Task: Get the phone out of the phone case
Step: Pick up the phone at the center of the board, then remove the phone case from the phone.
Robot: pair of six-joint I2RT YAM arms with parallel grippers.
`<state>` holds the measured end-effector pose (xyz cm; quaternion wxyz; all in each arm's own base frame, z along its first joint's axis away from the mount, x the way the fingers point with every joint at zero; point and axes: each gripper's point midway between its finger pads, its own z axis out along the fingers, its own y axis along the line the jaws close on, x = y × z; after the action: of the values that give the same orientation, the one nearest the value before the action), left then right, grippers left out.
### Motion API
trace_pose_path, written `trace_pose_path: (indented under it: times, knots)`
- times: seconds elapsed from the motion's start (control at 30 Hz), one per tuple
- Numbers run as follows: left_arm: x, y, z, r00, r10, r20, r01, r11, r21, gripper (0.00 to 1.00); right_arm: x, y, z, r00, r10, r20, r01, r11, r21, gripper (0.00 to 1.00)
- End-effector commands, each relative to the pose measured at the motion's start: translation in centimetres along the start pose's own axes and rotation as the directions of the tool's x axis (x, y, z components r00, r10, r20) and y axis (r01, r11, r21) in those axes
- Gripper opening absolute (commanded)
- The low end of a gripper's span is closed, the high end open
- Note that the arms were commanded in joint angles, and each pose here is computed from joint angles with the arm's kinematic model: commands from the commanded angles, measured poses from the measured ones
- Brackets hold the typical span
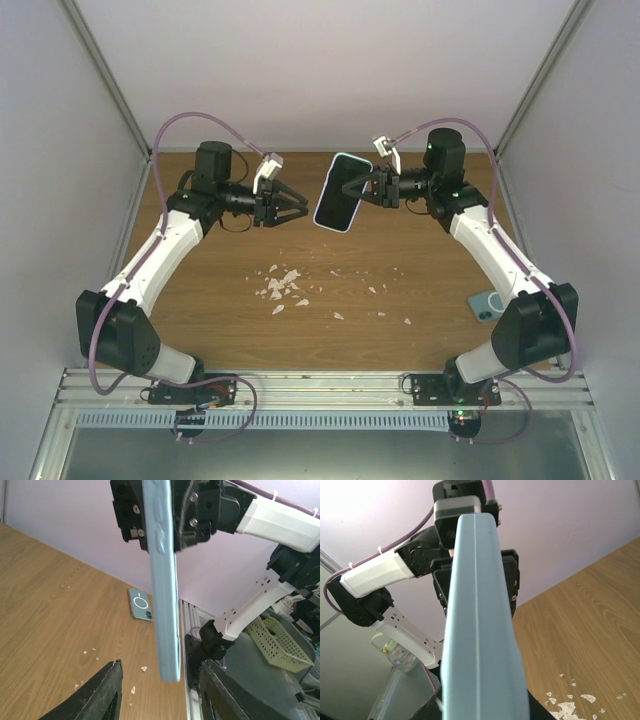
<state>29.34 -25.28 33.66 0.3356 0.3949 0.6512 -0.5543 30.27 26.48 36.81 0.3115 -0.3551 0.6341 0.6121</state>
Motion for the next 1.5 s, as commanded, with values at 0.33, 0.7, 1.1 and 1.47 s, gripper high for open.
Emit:
trace_pose_path:
  times: [0.33, 0.7, 1.1, 1.47]
  knots:
    - [-0.2, -1.9, 0.8, 0.999, 0.038, 0.03, -0.039, 0.999, 0.015, 0.41, -0.9, 0.6, -0.8, 0.999, 0.017, 0.031, -0.015, 0.998, -0.053, 0.01]
    - [0.4, -0.9, 2.0, 1.0, 0.023, 0.011, -0.023, 1.0, -0.007, 0.3, -0.5, 0.9, -0.8, 0.999, 0.016, 0.029, -0.014, 0.999, -0.049, 0.0]
    - [1.8, 1.9, 2.0, 1.0, 0.003, -0.004, -0.003, 0.989, -0.148, 0.12, -0.5, 1.0, -0.8, 0.999, 0.019, 0.03, -0.017, 0.998, -0.058, 0.0]
    - [3.0, 3.8, 2.0, 1.0, -0.022, -0.018, 0.018, 0.976, -0.216, 0.06, -0.4, 1.6, -0.9, 0.999, 0.027, 0.03, -0.024, 0.996, -0.081, 0.0]
